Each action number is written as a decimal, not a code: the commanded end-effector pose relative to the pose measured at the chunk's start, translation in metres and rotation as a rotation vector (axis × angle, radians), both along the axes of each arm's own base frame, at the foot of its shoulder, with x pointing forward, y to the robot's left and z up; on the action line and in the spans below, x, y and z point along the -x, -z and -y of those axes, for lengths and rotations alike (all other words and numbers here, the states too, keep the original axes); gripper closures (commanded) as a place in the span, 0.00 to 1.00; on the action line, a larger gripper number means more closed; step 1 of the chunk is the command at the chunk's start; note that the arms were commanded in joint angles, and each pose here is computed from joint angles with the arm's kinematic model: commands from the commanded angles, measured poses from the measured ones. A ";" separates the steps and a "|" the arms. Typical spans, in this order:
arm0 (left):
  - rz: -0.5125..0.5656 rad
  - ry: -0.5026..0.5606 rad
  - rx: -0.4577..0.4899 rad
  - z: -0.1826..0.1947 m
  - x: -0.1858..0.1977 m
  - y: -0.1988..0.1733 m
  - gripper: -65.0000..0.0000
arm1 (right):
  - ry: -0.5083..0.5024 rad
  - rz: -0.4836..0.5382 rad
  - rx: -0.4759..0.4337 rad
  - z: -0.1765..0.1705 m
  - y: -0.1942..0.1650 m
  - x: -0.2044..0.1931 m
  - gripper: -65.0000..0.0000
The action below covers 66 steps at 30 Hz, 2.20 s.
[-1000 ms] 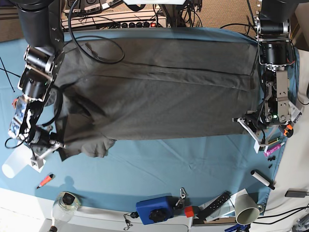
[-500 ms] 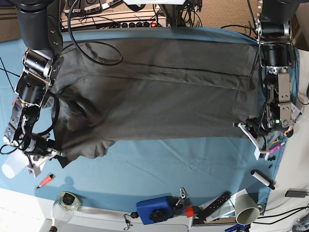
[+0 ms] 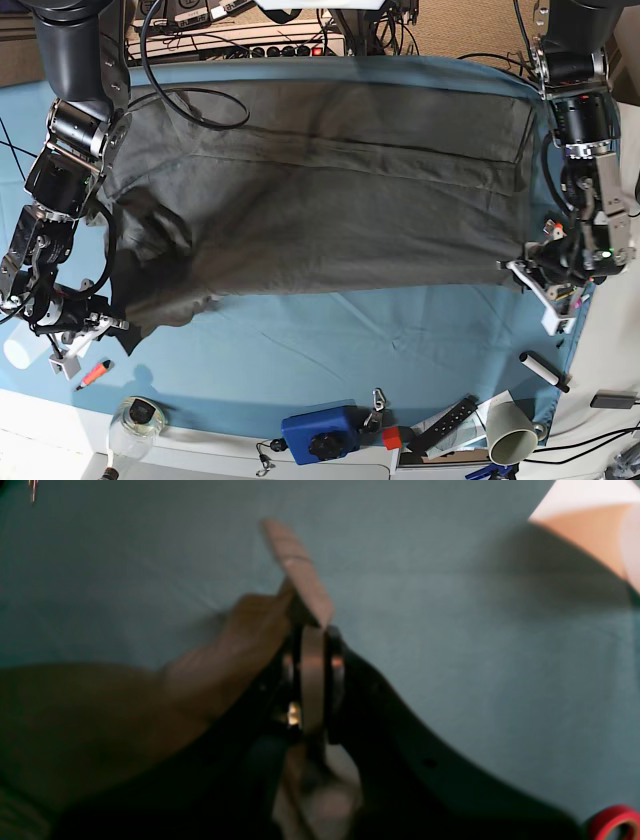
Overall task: Fold the T-shirt properly
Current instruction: 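Lift the shirt side with both grippers and fold it over the body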
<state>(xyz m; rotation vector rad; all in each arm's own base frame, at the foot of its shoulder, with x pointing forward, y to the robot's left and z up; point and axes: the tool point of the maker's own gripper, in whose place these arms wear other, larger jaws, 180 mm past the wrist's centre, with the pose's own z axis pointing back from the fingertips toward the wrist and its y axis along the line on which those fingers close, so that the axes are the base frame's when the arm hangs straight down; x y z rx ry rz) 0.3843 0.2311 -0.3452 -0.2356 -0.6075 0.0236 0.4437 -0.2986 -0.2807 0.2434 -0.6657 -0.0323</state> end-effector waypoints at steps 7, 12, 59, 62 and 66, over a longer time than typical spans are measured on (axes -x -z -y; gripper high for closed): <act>0.016 0.017 0.049 -0.009 0.010 -0.007 1.00 | -0.037 0.022 -0.041 -0.005 -0.016 0.000 1.00; 0.023 0.066 0.025 -0.003 0.019 -0.009 1.00 | -0.059 0.013 0.016 -0.005 -0.004 0.018 1.00; 0.031 0.058 0.004 -0.023 0.074 -0.004 1.00 | 0.024 0.067 0.063 0.033 0.021 0.162 1.00; 0.025 0.065 0.014 -0.023 0.078 -0.003 1.00 | 0.026 0.058 0.057 0.033 0.024 0.166 1.00; 0.000 0.086 0.012 -0.021 0.088 0.004 1.00 | 0.024 0.038 0.060 0.033 0.029 0.173 1.00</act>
